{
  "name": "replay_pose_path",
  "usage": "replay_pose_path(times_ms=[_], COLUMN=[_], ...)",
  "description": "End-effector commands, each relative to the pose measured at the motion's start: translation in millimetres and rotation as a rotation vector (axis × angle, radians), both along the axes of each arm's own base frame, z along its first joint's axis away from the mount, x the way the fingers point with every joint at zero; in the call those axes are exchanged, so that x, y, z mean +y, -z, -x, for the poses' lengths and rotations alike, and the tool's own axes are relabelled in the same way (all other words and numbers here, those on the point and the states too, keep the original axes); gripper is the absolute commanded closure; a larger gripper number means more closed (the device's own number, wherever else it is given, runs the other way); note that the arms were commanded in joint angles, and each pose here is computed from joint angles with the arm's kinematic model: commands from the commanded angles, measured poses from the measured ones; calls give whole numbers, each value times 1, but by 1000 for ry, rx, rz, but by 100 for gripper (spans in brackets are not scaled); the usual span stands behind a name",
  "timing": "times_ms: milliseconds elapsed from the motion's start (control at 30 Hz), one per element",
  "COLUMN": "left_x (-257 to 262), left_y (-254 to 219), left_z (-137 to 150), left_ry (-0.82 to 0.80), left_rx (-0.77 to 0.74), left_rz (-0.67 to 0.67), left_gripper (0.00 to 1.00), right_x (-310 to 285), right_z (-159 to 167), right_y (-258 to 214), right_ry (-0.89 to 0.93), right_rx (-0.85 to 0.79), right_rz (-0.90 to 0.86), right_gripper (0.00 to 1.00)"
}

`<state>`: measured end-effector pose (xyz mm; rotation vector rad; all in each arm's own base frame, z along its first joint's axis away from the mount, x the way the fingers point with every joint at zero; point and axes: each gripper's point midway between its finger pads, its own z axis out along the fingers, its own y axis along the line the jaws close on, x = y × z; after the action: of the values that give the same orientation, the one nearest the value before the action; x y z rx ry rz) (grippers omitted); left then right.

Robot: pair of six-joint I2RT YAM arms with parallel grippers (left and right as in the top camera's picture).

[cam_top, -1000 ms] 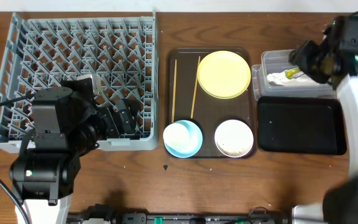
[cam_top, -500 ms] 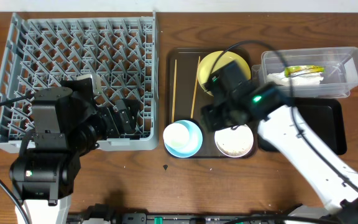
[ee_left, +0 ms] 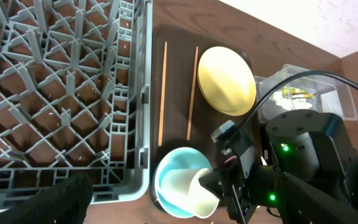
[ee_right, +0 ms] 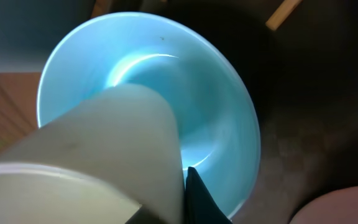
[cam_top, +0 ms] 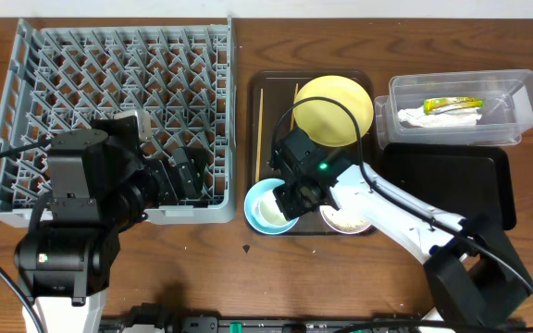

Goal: Sort waste into correct bins and load items into the dishwasher

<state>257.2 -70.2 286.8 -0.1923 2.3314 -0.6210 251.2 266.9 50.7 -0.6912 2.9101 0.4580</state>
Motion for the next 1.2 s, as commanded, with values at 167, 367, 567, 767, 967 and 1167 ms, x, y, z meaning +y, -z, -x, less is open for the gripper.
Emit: replay_pose_path(times_ms=[167, 367, 567, 767, 967, 1167], left_x=[-11, -89, -105, -115, -126, -127], left_y=[-18, -62, -89, -100, -101, -99], left_z=[-6, 12, 35, 57, 65, 64], left_ry=[-7, 497, 748, 871, 925, 917], left_rx=[-18, -27, -38, -19, -21, -21], left_rz=[121, 516, 686, 749, 739, 732], left_gripper=[6, 6, 6, 7, 19, 44], right_x=[-33, -12, -1, 9, 28, 29], right_z=[-44, -20, 15, 9, 5, 4], right_y=[-140, -266, -314, -313, -308, -309], right_ry=[96, -279, -547, -517, -472, -475], right_rx=[-252, -380, -397, -423, -463, -476], right_rz=[-249, -882, -1134, -1102, -1038, -1038], right_gripper=[99, 99, 99, 99, 99, 94])
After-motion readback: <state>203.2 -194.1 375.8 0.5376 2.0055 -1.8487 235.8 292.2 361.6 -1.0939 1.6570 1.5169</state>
